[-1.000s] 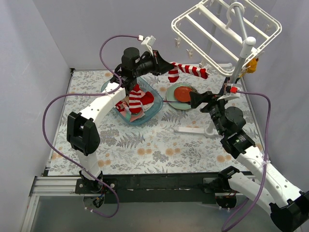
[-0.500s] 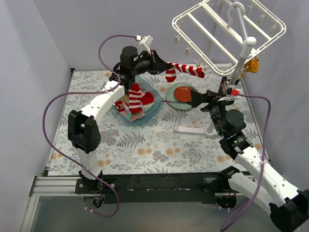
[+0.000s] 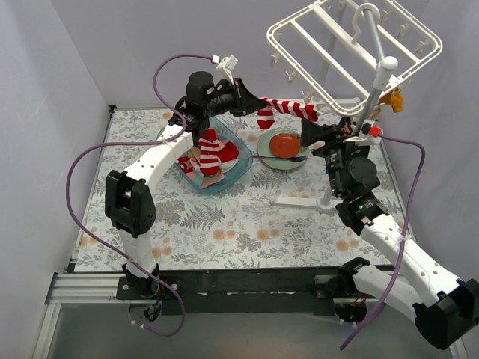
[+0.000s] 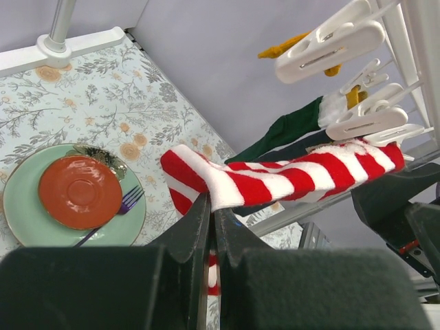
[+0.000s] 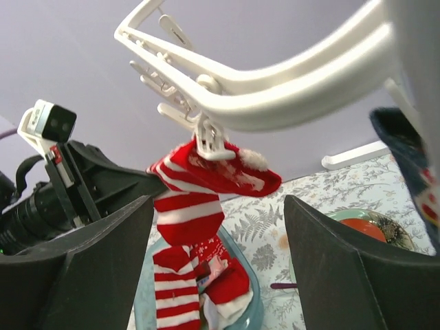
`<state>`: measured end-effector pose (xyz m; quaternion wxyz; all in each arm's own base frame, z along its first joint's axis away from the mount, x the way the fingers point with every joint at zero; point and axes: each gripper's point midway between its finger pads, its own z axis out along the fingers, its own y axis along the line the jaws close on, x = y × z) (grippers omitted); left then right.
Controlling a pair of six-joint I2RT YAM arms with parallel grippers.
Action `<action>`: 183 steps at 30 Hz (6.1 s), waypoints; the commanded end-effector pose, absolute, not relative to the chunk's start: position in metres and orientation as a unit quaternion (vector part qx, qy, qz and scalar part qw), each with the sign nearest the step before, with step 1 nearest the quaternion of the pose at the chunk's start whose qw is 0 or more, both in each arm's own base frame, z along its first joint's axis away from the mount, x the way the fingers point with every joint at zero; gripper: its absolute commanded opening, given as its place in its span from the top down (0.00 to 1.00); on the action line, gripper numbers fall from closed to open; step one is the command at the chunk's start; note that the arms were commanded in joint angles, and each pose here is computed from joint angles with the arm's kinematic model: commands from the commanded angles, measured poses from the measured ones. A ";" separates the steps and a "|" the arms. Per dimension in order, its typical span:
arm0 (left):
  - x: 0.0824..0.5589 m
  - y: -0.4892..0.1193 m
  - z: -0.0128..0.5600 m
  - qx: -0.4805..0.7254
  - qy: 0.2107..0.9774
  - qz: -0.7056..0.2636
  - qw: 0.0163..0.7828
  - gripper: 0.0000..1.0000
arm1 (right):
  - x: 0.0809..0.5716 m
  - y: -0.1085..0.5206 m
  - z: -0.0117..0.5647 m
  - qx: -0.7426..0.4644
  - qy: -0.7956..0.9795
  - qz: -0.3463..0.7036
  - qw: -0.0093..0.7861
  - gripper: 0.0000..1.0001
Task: Remove the socks clipped to the hanger
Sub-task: Remove the sock from the hanger.
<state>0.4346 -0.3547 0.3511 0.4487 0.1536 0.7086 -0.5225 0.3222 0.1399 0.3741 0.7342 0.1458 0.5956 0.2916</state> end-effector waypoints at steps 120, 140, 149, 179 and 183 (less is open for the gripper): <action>0.352 -0.425 0.423 0.339 0.529 -0.461 0.627 0.83 | 0.324 0.185 0.464 0.066 0.604 0.339 0.719 0.79; 0.333 -0.434 0.432 0.344 0.565 -0.513 0.547 0.97 | 0.281 0.173 0.390 -0.010 0.630 0.317 0.709 0.14; 0.326 -0.437 0.431 0.328 0.581 -0.541 0.512 0.97 | 0.297 0.182 0.342 -0.007 0.639 0.312 0.703 0.09; 0.303 -0.435 0.413 0.306 0.583 -0.594 0.462 0.86 | 0.305 0.199 0.328 -0.007 0.592 0.315 0.742 0.99; 0.306 -0.430 0.418 0.308 0.574 -0.581 0.488 0.64 | 0.303 0.205 0.325 -0.022 0.611 0.312 0.727 0.99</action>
